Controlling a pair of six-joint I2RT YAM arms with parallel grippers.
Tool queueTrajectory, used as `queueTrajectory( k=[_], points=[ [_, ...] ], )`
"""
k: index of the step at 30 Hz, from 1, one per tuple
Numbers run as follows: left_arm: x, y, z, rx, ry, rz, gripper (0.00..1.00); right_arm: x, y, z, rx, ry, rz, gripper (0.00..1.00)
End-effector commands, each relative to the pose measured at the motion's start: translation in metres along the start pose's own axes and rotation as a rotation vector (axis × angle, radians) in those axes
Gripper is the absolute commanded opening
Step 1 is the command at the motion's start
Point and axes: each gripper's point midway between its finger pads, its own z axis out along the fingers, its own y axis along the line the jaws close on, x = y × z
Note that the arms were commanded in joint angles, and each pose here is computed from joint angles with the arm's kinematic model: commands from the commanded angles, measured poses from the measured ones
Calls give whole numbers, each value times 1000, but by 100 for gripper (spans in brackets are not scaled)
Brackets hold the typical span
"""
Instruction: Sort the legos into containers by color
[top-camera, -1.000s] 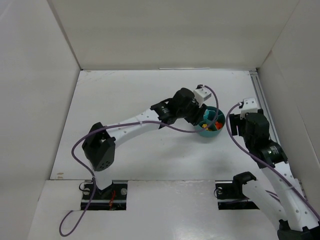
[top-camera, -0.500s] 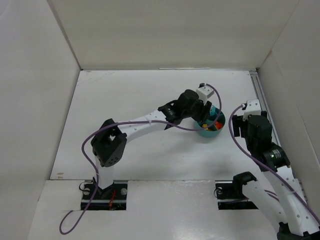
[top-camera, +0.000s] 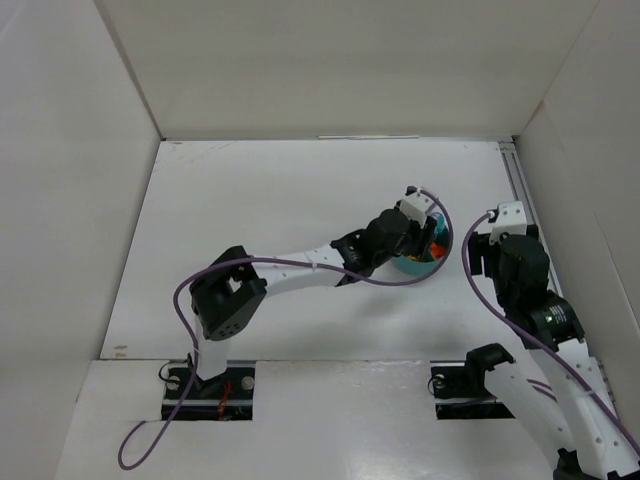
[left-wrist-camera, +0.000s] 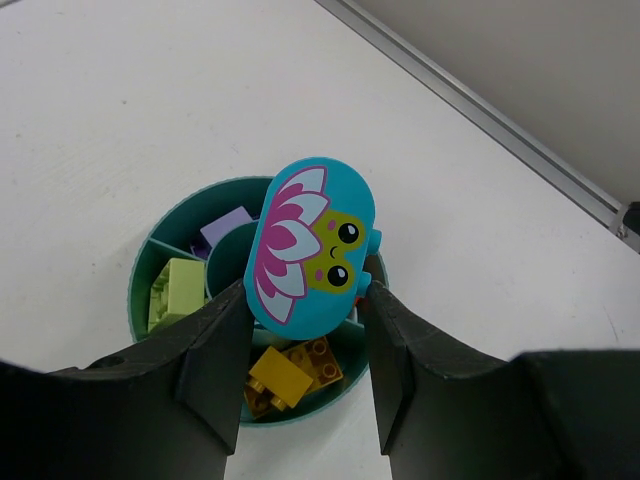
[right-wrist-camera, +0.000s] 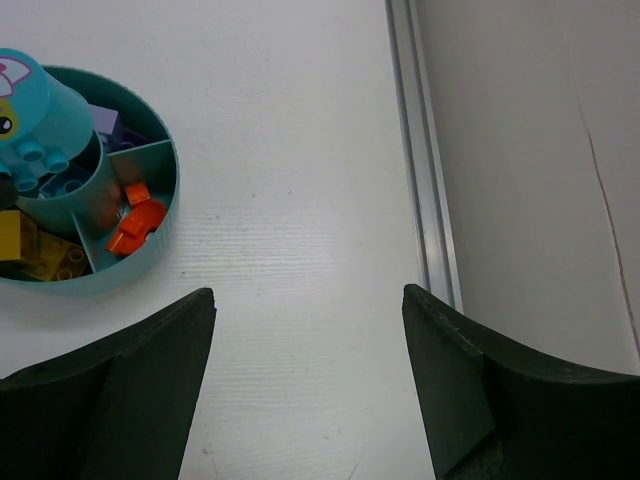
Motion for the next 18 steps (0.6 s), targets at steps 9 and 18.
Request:
queueTrajectory(
  k=[9, 18],
  points=[
    [-22, 6, 14, -80, -177, -23, 36, -12, -12, -12, 30, -46, 46, 80],
    [0, 11, 19, -95, -152, -26, 36, -12, -11, -12, 29, -47, 55, 80]
  ],
)
